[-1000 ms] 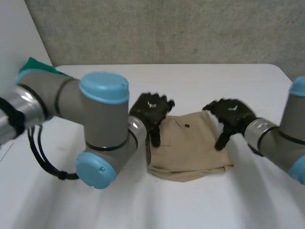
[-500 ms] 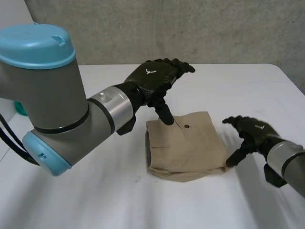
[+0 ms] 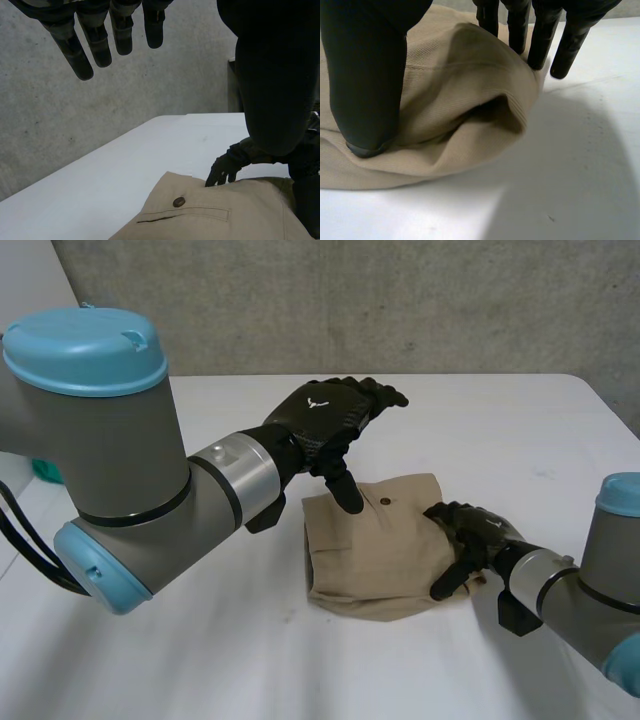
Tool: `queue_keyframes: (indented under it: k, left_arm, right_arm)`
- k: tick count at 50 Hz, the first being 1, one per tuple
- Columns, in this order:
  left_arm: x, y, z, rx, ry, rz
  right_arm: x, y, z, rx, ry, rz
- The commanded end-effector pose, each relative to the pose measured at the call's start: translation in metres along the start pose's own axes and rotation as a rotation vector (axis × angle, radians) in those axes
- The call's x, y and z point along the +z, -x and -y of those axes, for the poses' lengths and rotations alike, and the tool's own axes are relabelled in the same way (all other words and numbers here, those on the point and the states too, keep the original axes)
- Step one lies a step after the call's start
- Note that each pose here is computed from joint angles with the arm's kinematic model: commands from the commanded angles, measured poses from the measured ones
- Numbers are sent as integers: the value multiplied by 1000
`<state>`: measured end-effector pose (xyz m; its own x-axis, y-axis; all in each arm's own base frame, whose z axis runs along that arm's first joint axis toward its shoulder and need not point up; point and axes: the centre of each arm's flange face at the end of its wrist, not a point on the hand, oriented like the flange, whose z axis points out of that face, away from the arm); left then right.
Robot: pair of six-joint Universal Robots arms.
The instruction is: Fold the laundry.
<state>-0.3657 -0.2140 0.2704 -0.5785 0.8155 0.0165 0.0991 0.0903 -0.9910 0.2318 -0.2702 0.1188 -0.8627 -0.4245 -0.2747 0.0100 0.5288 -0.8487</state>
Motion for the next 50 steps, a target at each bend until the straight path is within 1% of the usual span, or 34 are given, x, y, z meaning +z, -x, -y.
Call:
queue_keyframes:
  k: [1,10,13,16,21,24,28,31,32,34,35,37,38,40,41,42,44,45,50]
  left_arm:
    - [0,0,-2,-1,4,-1]
    - [-1,1,-3,-2,12,2]
    - [-2,7,-5,-6,17,17]
    - [-2,11,-6,-9,22,24]
    - [-2,16,-8,-11,27,38]
    - [-2,20,-8,-12,27,48]
    - [-2,23,-7,-13,25,55]
    - [-2,23,-7,-13,25,56]
    - [-2,23,-8,-13,27,56]
    - [-1,24,-8,-13,27,58]
    - [-1,24,-9,-14,28,59]
    - [-1,24,-10,-14,30,64]
    - [0,25,-10,-15,32,65]
    - [-1,25,-10,-13,32,67]
    - [0,25,-11,-16,35,70]
    - [0,25,-11,-14,35,71]
    - [0,25,-11,-14,35,73]
    - [0,25,-11,-14,35,74]
    - [0,26,-11,-16,35,76]
  right_arm:
    - [9,0,2,-12,-31,-10]
    - [19,-5,16,-37,-84,-41]
    - [28,-8,25,-57,-100,-43]
    - [36,-9,34,-107,-118,-43]
    - [53,-12,51,-249,-135,-41]
    - [70,-16,64,-346,-163,-40]
    - [91,-22,82,-414,-210,-47]
    - [103,-32,96,-436,-242,-54]
    - [113,-48,107,-446,-260,-73]
    - [119,-67,117,-443,-277,-100]
    - [125,-87,127,-438,-295,-132]
    - [128,-113,141,-433,-317,-176]
    - [129,-140,150,-425,-333,-225]
    - [130,-163,158,-424,-356,-270]
    - [128,-185,167,-427,-387,-321]
    - [125,-195,172,-431,-407,-345]
    - [120,-218,178,-435,-439,-393]
    - [117,-236,176,-440,-445,-424]
    - [113,-270,169,-470,-449,-479]
